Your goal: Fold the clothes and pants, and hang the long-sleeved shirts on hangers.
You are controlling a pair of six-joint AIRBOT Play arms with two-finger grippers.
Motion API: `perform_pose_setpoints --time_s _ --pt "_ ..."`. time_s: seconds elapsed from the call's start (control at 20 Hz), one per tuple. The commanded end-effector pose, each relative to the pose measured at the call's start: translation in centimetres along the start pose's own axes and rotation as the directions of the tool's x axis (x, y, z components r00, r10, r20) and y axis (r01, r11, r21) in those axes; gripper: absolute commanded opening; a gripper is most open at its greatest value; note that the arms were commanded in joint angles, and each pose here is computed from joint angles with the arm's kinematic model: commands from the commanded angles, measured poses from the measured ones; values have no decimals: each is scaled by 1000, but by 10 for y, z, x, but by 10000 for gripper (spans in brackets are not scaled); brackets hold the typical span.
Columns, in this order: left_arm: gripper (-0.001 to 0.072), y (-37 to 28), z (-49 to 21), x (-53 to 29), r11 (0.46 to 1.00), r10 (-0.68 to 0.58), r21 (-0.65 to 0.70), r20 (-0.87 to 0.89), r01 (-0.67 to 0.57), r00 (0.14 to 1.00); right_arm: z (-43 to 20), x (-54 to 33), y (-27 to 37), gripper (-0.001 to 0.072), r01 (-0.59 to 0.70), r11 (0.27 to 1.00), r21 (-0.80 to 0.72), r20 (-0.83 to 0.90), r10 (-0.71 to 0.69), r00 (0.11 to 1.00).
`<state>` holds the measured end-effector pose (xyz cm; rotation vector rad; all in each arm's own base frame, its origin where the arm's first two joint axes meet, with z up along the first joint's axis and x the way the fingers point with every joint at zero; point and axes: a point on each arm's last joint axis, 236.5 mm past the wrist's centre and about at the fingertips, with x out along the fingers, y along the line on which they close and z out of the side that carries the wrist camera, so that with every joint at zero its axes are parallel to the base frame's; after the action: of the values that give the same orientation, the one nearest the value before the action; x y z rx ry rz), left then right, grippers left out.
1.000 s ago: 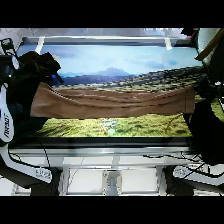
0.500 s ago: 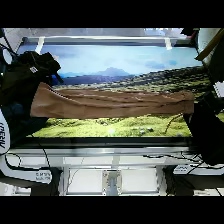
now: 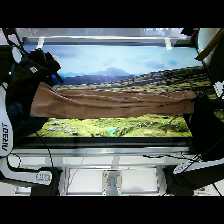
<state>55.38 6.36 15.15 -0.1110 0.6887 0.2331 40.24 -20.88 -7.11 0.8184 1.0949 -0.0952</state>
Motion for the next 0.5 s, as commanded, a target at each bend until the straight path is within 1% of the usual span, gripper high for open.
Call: perform_pose_setpoints --time_s 0.0,0.2,0.35,0.45 --pt "701 -6 -2 -1 1000 -8 -3 -7 8 1000 -3 15 0 553 -41 999 -17 -75 39 996" --pt "701 -6 -6 -1 1000 -6 -3 -21 6 1000 -21 14 12 553 -123 991 -49 -205 111 973" --pt "701 -5 -11 -1 1000 0 -2 -43 0 999 -26 12 32 553 -224 972 -69 -227 203 952" --pt "701 -3 -15 -1 1000 5 -2 -61 -5 998 -28 11 36 552 -241 968 -73 -236 218 947"
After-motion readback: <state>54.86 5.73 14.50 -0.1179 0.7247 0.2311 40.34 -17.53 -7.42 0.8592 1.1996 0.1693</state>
